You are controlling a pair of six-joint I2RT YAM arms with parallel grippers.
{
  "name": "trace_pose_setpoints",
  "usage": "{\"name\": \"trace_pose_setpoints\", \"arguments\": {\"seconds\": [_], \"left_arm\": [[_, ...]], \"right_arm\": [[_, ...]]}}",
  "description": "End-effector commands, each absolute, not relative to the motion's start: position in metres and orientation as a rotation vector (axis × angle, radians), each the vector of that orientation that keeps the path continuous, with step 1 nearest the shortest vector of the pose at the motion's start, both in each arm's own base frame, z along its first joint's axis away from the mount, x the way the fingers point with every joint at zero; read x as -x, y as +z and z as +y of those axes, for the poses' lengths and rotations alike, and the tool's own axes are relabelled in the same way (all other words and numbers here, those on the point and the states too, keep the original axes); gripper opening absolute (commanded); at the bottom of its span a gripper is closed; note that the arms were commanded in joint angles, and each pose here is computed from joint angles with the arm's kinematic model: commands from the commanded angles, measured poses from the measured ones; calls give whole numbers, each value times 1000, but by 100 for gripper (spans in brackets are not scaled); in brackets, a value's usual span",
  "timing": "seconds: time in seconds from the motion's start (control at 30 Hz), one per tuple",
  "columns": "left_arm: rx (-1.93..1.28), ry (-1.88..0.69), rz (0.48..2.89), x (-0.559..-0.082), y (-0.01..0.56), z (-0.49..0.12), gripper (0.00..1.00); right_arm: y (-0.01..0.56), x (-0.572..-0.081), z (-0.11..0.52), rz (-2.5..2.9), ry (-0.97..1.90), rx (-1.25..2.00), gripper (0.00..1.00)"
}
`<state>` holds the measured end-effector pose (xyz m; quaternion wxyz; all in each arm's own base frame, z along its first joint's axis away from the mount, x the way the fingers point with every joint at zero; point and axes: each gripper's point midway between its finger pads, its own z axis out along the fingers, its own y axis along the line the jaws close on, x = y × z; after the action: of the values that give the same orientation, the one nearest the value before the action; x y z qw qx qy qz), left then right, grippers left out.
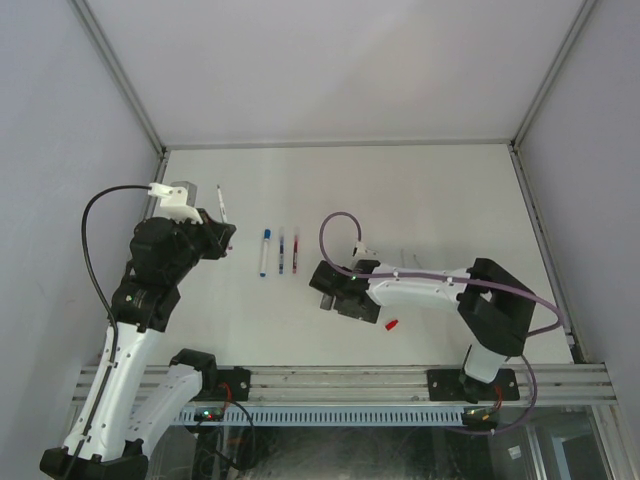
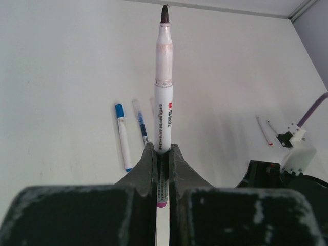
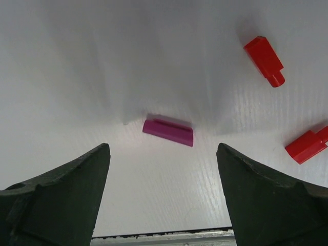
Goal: Insert the pens into the pen caps
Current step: Place the pen cap at the center of the board, then adjust the pen cap at the center of the board.
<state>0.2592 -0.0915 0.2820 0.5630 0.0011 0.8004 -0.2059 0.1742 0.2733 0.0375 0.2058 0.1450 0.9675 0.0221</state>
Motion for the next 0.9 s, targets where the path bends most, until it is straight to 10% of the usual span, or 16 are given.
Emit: {"name": "trace_pose_setpoints", "arguments": {"seconds": [0.0, 0.87], "left_arm": [[0, -513, 1849, -262, 285, -94, 0], [5, -512, 1852, -263, 284, -93, 0]], "right_arm": [[34, -180, 275, 2724, 52, -516, 84], [7, -187, 274, 2784, 13, -564, 59]]}}
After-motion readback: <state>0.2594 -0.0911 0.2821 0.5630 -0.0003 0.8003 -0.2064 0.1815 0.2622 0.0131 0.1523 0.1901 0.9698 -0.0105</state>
